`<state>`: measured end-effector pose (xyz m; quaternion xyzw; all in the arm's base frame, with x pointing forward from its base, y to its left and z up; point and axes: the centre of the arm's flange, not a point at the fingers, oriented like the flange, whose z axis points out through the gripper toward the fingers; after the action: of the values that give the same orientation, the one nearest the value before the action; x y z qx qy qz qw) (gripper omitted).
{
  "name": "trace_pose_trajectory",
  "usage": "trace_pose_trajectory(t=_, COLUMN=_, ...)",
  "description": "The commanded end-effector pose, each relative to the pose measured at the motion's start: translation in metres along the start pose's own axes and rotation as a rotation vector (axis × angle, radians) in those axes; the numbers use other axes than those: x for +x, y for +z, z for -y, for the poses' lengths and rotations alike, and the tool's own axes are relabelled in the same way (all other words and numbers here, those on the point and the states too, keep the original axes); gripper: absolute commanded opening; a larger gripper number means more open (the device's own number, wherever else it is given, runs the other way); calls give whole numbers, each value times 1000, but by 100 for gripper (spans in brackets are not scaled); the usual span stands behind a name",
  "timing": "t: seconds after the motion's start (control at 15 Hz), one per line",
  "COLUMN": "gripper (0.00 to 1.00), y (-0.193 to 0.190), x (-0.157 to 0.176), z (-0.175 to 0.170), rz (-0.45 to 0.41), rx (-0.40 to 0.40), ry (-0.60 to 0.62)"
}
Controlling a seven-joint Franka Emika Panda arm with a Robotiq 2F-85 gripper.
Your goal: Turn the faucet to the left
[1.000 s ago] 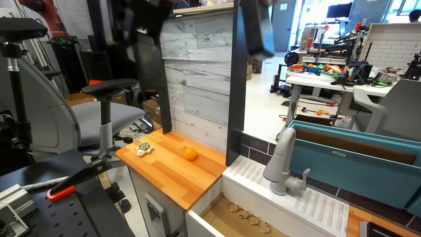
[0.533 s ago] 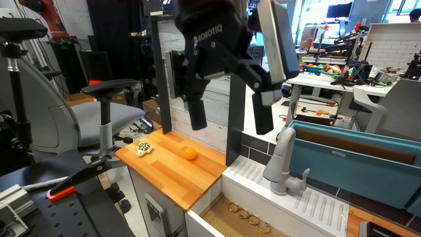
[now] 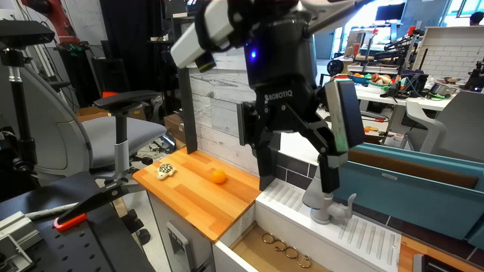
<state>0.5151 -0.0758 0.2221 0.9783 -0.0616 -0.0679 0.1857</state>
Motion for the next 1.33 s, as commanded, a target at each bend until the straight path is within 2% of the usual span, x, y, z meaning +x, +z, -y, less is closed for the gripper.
trace_pose_trajectory(t=0.0, gripper=100, y=25, x=22, z=9, rz=-40, rx=-12, ry=80)
trace_pose_trajectory(t=0.2, gripper=100, y=45, x=28, z=12, rz=-66, rx=44, ry=157)
trace_pose_trajectory(t=0.4, gripper=100, y=60, x=30, z=12, rz=-105, rx=43, ry=184)
trace_pose_trajectory(t=0.6, gripper=100, y=70, x=37, z=14, rz=-150, rx=32, ry=144)
trace_pose_trajectory(t=0.93, gripper=100, y=74, x=53, z=30, rz=-223, rx=82, ry=87)
trace_pose_trajectory(t=1.27, gripper=100, y=78, x=69, z=43, rz=-262, rx=117, ry=76)
